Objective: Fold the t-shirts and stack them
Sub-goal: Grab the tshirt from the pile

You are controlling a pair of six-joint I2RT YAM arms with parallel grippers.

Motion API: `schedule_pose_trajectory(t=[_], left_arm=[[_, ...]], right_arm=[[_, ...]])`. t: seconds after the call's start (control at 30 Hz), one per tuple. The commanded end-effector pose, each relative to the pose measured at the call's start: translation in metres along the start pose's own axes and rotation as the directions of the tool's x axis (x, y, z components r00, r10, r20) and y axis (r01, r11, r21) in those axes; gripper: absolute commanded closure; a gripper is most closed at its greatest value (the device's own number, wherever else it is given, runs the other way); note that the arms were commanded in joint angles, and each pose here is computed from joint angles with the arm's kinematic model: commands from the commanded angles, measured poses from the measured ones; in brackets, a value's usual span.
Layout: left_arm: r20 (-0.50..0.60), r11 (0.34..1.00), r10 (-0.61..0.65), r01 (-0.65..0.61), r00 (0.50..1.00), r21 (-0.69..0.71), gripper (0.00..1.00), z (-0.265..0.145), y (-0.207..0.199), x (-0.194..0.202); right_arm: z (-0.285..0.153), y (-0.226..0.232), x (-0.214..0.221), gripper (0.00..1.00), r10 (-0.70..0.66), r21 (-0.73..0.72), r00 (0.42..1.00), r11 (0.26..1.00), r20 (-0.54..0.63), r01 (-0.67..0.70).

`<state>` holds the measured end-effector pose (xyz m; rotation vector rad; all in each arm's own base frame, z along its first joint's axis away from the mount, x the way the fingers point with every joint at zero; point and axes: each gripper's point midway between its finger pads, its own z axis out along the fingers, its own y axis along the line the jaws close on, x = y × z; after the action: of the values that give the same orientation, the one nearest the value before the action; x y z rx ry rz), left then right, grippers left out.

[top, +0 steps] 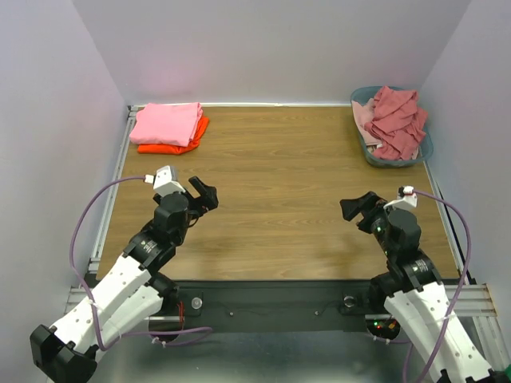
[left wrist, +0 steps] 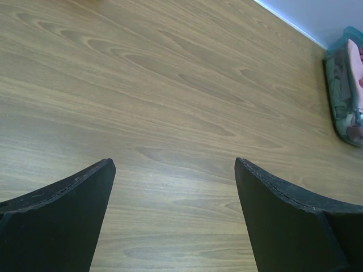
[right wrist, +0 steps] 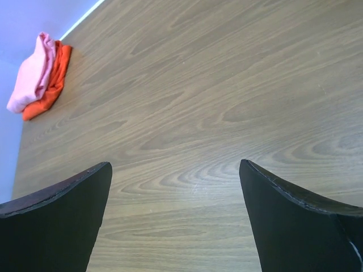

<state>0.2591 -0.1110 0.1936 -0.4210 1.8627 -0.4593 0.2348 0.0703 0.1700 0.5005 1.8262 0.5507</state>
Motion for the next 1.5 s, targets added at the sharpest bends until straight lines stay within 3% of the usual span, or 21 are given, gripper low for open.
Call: schedule_pose_trajectory(t=[0.0,0.13,0.27,0.33,0.37,0.4,0.47,0.53,0.7,0.73,0.87,0.9,0.97,1.03,1.1,1.23,1.27,1.47], left_arm=[[0.036,1.000,-0.012,0.011,0.999,0.015,0.01,0.002,-0.004,-0.006],[0.050,1.000,-0.011,0.010,0.999,0.017,0.01,0.004,-0.003,-0.007],[0.070,1.000,-0.003,0.002,0.998,0.014,0.01,0.005,-0.004,-0.012],[0.082,1.000,0.007,-0.008,0.997,0.005,0.01,0.007,-0.003,-0.014],[0.091,1.000,0.009,-0.009,0.996,0.002,0.02,0.007,-0.003,-0.016],[0.091,1.000,0.019,-0.019,0.996,-0.007,0.01,0.009,-0.002,-0.016],[0.088,0.999,0.044,-0.041,0.995,-0.028,0.02,0.010,0.001,-0.016],[0.086,0.997,0.054,-0.049,0.995,-0.055,0.02,0.011,0.006,-0.015],[0.100,0.994,0.057,-0.048,0.993,-0.094,0.01,0.014,0.013,-0.017],[0.100,0.994,0.059,-0.049,0.993,-0.100,0.01,0.014,0.013,-0.017],[0.116,0.992,0.056,-0.043,0.992,-0.117,0.02,0.015,0.015,-0.020],[0.119,0.992,0.055,-0.041,0.991,-0.120,0.02,0.015,0.016,-0.020],[0.124,0.991,0.055,-0.039,0.991,-0.129,0.01,0.015,0.018,-0.021],[0.132,0.990,0.056,-0.038,0.990,-0.135,0.01,0.015,0.019,-0.023],[0.134,0.989,0.057,-0.038,0.989,-0.144,0.01,0.016,0.020,-0.022],[0.135,0.989,0.060,-0.040,0.989,-0.144,0.02,0.016,0.019,-0.025],[0.133,0.988,0.064,-0.044,0.989,-0.149,0.01,0.016,0.020,-0.024],[0.140,0.987,0.062,-0.039,0.988,-0.157,0.01,0.015,0.022,-0.025]], right_arm=[[0.004,0.001,-0.008,0.00,0.017,0.029,1.000,0.999,0.014,-0.017],[0.017,-0.008,0.005,0.00,-0.007,0.077,0.999,0.997,-0.040,0.010],[0.039,0.004,-0.014,0.00,-0.062,0.119,0.997,0.991,-0.055,0.068],[0.062,0.010,-0.035,0.00,-0.090,0.207,0.994,0.973,-0.064,0.101],[0.070,-0.007,-0.022,0.00,-0.091,0.280,0.990,0.953,-0.107,0.118],[0.079,0.012,-0.052,0.00,-0.088,0.291,0.994,0.951,-0.061,0.102],[0.111,0.003,-0.055,0.00,-0.110,0.373,0.988,0.917,-0.104,0.141],[0.139,0.024,-0.093,0.00,-0.110,0.345,0.991,0.930,-0.071,0.128],[0.213,-0.016,-0.183,0.00,-0.121,0.429,0.993,0.896,-0.009,0.114],[0.223,-0.032,-0.170,0.00,-0.129,0.454,0.990,0.880,-0.054,0.139],[0.260,-0.059,-0.238,0.00,-0.201,0.526,0.979,0.836,0.035,0.153],[0.277,-0.082,-0.232,0.00,-0.207,0.554,0.978,0.815,0.002,0.171],[0.293,-0.083,-0.259,0.00,-0.223,0.545,0.974,0.823,0.051,0.160],[0.320,-0.103,-0.250,0.00,-0.232,0.554,0.973,0.812,0.017,0.184],[0.335,-0.099,-0.274,0.00,-0.261,0.543,0.963,0.819,0.066,0.185],[0.373,-0.121,-0.268,0.02,-0.280,0.542,0.958,0.815,0.060,0.204],[0.377,-0.123,-0.269,0.03,-0.278,0.539,0.958,0.818,0.067,0.199],[0.392,-0.132,-0.278,0.39,-0.267,0.544,0.956,0.824,0.120,0.161]])
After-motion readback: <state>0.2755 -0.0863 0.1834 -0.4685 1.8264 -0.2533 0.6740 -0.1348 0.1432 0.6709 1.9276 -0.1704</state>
